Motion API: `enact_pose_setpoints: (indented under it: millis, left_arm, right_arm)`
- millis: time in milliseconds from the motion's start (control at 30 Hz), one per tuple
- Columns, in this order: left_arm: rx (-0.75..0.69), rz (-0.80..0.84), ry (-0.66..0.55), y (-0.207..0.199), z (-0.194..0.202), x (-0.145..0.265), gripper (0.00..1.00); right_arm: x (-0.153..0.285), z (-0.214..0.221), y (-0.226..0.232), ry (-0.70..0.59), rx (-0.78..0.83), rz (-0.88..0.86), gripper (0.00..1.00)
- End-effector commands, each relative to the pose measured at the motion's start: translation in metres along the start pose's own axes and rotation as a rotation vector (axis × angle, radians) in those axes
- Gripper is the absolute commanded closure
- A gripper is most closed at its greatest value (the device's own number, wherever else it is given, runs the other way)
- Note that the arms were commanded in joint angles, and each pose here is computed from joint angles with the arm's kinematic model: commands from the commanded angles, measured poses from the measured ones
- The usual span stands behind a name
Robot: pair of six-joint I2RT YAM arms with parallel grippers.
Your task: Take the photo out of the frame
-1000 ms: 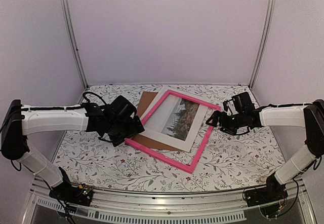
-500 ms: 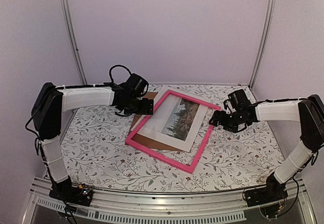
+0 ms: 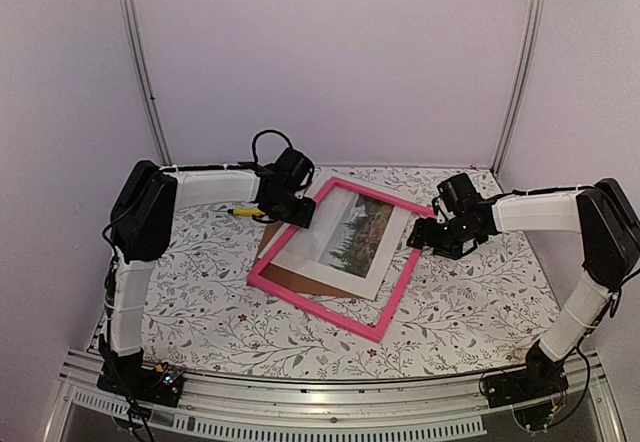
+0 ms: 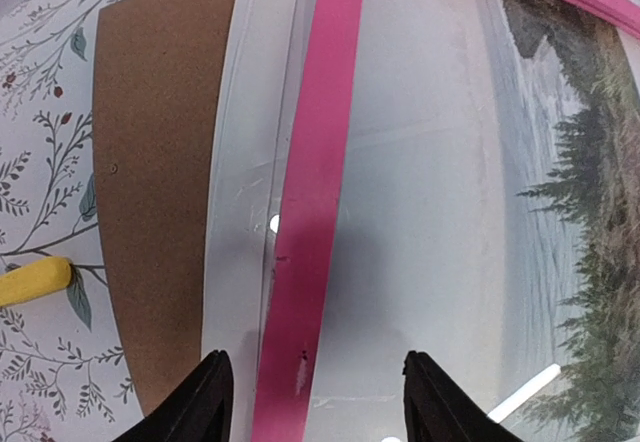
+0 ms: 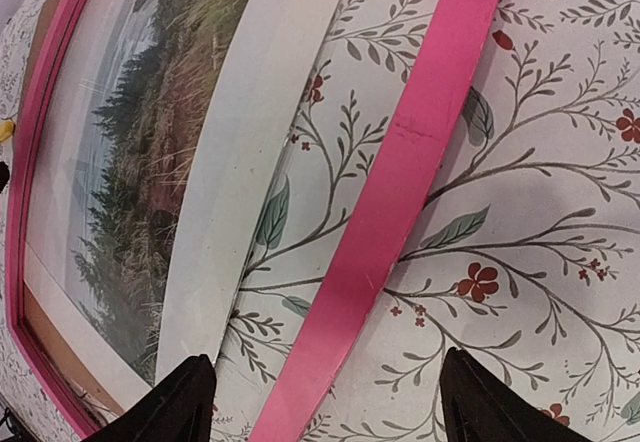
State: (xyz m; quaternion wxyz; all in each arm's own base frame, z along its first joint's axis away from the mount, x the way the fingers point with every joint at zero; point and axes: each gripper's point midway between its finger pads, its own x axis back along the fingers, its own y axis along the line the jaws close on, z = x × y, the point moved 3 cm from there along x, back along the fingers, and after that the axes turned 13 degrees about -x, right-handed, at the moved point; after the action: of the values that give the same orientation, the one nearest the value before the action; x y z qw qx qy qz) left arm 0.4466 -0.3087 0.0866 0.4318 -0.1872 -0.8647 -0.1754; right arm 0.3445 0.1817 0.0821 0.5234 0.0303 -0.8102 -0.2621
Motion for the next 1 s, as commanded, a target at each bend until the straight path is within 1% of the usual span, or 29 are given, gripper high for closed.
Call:
enact_pose_setpoints:
  millis: [0, 67, 433, 633, 967]
  left_arm:
    - [-0.029, -0.023, 0.039, 0.010, 0.007, -0.012, 0.42]
    - [-0.031, -0.023, 0.050, 0.011, 0.010, -0.018, 0.44]
    - [-0.045, -0.011, 0.086, 0.015, 0.022, -0.036, 0.49]
    - [-0.054, -0.009, 0.088, 0.015, 0.023, -0.037, 0.60]
    - [-0.067, -0.008, 0.088, 0.013, 0.023, -0.035, 0.81]
  right_arm:
    - [-0.001, -0.004, 0.006, -0.013, 0.005, 0.016, 0.20]
    - [-0.002, -0.004, 0.006, -0.012, 0.006, 0.019, 0.20]
    - [-0.002, -0.002, 0.005, -0.008, 0.018, 0.028, 0.21]
    - [0.003, -0.004, 0.009, -0.016, 0.022, 0.019, 0.21]
    - [0.023, -0.016, 0.020, -0.059, 0.045, 0.006, 0.21]
